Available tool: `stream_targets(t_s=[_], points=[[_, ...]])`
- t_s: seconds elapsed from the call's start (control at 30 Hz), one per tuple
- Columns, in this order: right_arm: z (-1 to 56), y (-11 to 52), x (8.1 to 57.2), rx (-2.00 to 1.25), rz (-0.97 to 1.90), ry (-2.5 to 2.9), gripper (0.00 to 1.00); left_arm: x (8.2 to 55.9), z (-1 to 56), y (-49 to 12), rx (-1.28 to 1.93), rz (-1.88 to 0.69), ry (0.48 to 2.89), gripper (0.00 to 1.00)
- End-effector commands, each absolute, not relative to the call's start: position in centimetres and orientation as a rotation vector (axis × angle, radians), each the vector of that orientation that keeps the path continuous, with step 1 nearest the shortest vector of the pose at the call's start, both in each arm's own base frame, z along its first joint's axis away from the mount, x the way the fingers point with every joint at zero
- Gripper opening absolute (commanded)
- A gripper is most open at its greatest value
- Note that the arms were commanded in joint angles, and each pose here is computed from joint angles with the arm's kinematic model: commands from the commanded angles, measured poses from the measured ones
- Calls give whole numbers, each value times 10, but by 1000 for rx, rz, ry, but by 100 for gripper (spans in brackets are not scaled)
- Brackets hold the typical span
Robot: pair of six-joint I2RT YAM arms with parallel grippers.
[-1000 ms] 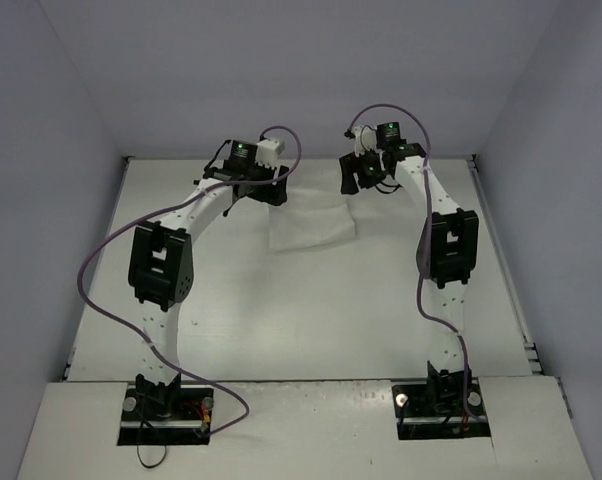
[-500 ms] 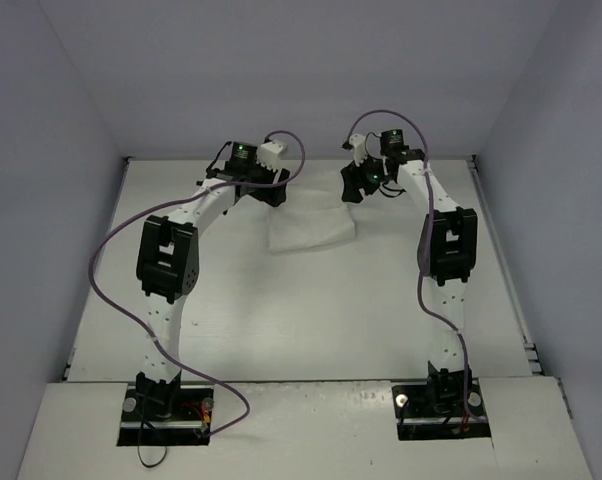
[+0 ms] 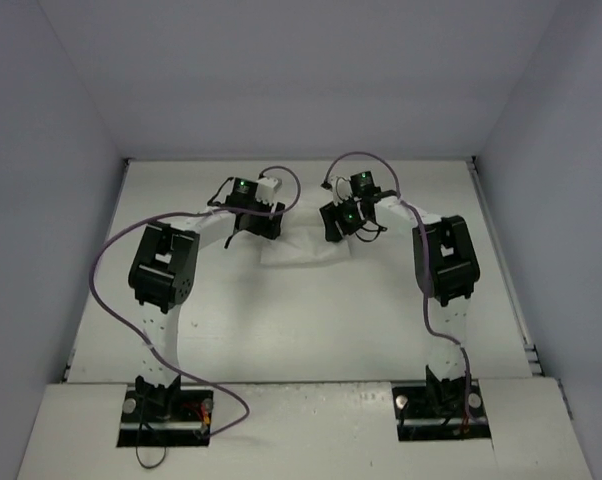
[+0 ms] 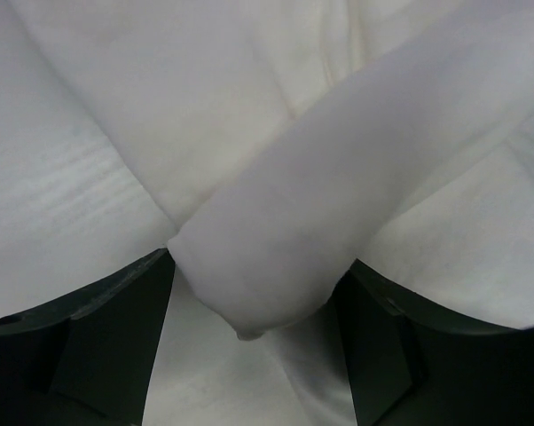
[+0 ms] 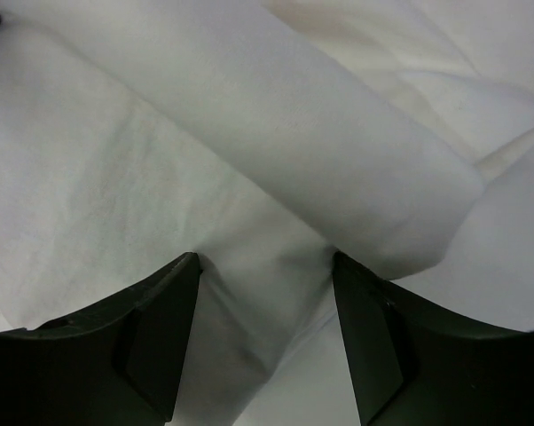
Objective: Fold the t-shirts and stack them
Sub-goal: Smooth out wrinkles on the folded tshirt
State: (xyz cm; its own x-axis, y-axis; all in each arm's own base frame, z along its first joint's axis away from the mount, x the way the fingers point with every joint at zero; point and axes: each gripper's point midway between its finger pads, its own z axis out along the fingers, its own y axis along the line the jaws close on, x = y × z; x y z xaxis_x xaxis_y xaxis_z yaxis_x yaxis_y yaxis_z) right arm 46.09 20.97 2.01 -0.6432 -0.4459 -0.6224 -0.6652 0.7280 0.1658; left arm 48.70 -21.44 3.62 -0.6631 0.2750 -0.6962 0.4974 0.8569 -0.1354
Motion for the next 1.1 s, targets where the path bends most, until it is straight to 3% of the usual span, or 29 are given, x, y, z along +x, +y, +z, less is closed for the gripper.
stream_targets(t_s=[0.0, 0.13, 0.3, 0.5, 0.67, 1.07], points=[[17, 226, 406, -681, 415, 2476, 59, 457, 68, -215, 507, -423, 2294, 67], [5, 241, 338, -642, 384, 2514, 58, 406, 70, -214, 509, -449, 2320, 67], [27, 253, 291, -681, 434, 2453, 59, 357, 90, -210, 580, -449, 2287, 67], [91, 249, 298, -806, 427, 2307, 66, 351, 145, -187, 741, -367, 2185, 67], [127, 241, 314, -1012, 400, 2160, 72, 342, 165, -191, 951, -441, 2081, 67], [98, 233, 341, -1185, 478, 2169, 71, 368, 141, -216, 1245, -514, 2040, 67]])
